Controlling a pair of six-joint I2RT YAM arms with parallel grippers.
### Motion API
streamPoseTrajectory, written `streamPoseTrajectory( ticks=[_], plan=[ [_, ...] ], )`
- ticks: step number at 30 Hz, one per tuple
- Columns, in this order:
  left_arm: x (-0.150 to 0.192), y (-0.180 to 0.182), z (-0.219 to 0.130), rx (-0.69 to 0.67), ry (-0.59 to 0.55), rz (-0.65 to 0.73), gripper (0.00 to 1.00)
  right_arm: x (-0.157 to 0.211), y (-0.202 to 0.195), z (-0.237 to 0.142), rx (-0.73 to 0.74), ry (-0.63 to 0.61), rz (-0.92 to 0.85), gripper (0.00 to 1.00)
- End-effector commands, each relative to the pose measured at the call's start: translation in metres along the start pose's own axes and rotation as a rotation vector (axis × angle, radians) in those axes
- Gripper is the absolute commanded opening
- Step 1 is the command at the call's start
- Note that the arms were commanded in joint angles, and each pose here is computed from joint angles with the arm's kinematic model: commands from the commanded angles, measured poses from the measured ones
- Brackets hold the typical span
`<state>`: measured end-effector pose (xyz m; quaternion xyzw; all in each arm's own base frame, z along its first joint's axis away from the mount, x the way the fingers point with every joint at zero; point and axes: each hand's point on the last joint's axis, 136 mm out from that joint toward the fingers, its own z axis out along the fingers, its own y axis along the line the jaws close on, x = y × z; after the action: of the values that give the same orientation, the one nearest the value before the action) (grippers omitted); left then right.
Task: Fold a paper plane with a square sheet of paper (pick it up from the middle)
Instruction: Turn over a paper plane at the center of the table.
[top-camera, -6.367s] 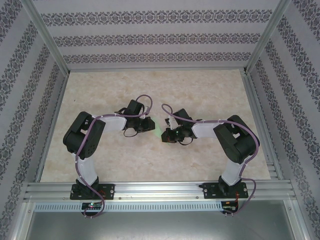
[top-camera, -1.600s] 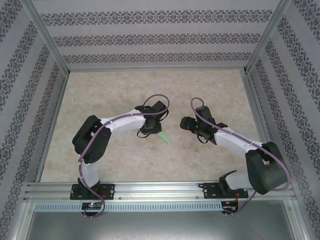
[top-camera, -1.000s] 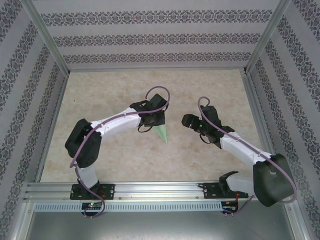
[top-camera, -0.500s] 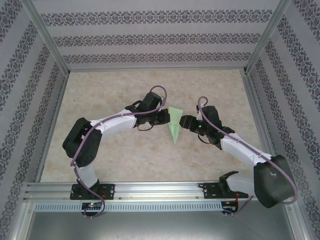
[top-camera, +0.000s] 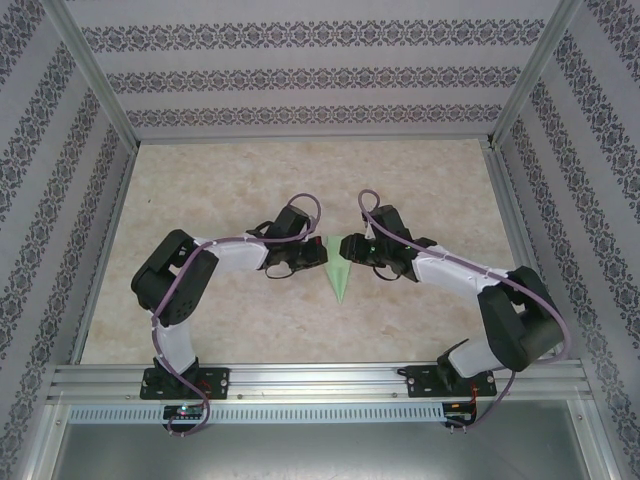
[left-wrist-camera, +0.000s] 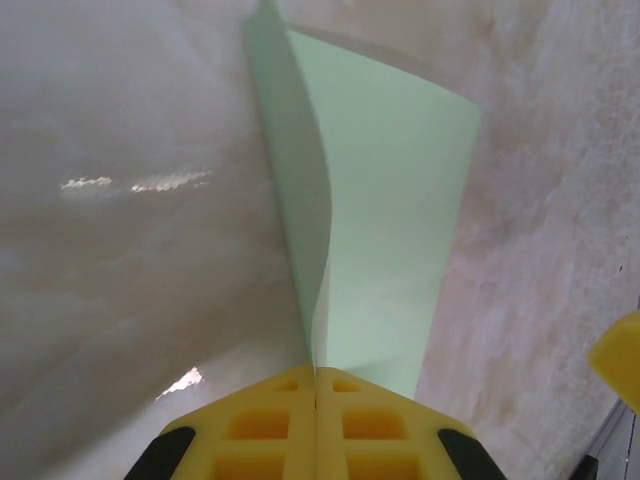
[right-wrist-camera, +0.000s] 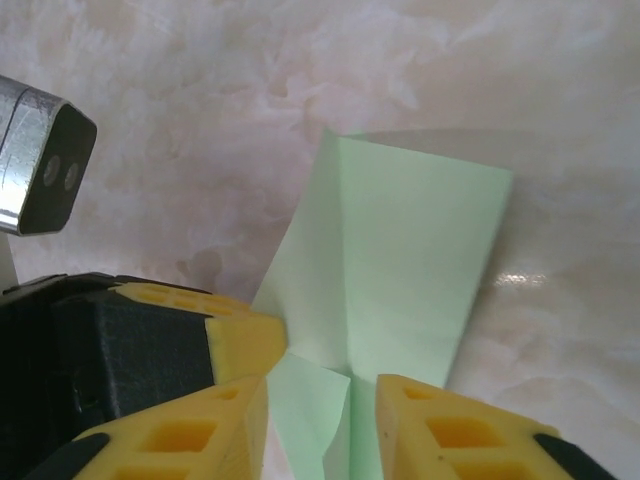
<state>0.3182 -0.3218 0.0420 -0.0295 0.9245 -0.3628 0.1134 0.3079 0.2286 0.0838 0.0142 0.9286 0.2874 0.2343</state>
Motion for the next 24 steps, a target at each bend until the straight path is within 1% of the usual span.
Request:
streamPoseTrajectory(
  ticks=[1, 4, 7, 10, 14, 18, 22, 24],
  plan=[
    [-0.012, 0.004, -0.004, 0.012, -0.063, -0.019, 0.0, -0.005, 0.009, 0.005, 0.017, 0.0, -0.025, 0.3],
    [-0.012, 0.007, -0.011, 0.013, -0.089, -0.019, 0.0, -0.002, 0.014, 0.01, 0.027, 0.016, -0.045, 0.29],
    [-0.013, 0.006, -0.016, 0.018, -0.104, -0.003, 0.0, -0.002, 0.013, 0.008, 0.046, 0.003, -0.051, 0.29],
    [-0.012, 0.011, -0.019, -0.003, -0.115, 0.003, 0.0, -0.005, 0.013, 0.004, 0.051, -0.016, -0.056, 0.33],
    [-0.01, 0.015, -0.016, -0.012, -0.099, 0.0, 0.0, 0.0, 0.016, 0.008, 0.061, 0.011, -0.078, 0.35],
    [-0.009, 0.016, -0.014, -0.015, -0.092, -0.005, 0.0, 0.008, 0.025, 0.013, 0.055, 0.032, -0.115, 0.35],
    [-0.007, 0.022, -0.013, -0.041, -0.082, -0.008, 0.0, 0.014, 0.021, 0.019, 0.083, 0.056, -0.126, 0.35],
    [-0.006, 0.024, -0.012, -0.049, -0.079, -0.012, 0.0, 0.017, 0.021, 0.023, 0.088, 0.071, -0.131, 0.37]
  ],
)
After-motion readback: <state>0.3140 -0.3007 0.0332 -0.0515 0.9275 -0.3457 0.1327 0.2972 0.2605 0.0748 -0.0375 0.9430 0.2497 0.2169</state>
